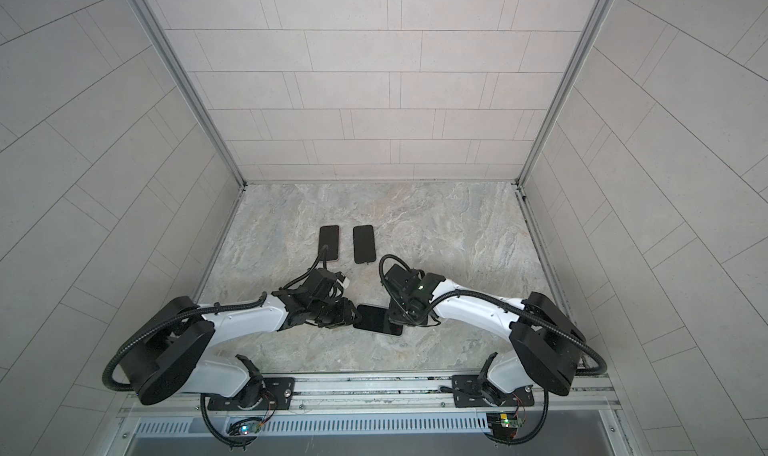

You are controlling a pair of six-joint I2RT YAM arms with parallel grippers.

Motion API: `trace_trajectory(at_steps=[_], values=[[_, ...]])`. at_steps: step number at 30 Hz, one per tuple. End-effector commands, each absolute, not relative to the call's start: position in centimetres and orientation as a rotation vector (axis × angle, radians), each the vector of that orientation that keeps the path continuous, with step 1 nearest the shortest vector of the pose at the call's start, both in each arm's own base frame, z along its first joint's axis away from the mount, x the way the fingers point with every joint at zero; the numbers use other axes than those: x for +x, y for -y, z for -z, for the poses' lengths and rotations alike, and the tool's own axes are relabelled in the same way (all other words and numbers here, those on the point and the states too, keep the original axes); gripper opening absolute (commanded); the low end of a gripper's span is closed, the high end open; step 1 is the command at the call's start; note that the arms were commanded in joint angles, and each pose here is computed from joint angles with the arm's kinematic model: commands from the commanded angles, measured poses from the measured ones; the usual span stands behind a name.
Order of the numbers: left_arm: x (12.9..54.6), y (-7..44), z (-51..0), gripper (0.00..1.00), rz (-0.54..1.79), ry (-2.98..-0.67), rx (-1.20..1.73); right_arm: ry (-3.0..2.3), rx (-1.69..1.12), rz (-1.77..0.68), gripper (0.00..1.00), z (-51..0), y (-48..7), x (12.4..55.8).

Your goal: Put the phone into the phone case

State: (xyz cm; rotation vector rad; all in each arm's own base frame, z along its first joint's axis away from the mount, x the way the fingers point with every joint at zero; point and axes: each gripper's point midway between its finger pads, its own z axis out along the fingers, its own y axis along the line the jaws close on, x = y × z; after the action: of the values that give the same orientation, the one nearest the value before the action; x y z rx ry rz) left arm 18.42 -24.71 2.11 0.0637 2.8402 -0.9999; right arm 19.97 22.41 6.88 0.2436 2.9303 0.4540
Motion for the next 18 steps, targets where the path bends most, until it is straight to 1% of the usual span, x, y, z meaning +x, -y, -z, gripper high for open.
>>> trace_trajectory(at_steps=[1, 6, 13, 18], values=[[16.3, 22.6, 0.1, 0.38, 0.837, -2.987, 0.084, -2.946, 0.156, -0.371, 0.14, -7.5, -20.2, 20.3], [16.5, 22.3, 0.0, 0.38, 0.807, -2.984, 0.115, -2.977, 0.141, -0.398, 0.13, -6.8, -20.0, 20.8], [16.6, 22.3, -0.3, 0.38, 0.805, -2.981, 0.109, -3.035, 0.117, -0.439, 0.12, -4.3, -21.1, 20.8], [16.6, 22.4, -0.4, 0.38, 0.812, -2.977, 0.105, -3.078, 0.149, -0.451, 0.10, -2.2, -21.4, 20.2]])
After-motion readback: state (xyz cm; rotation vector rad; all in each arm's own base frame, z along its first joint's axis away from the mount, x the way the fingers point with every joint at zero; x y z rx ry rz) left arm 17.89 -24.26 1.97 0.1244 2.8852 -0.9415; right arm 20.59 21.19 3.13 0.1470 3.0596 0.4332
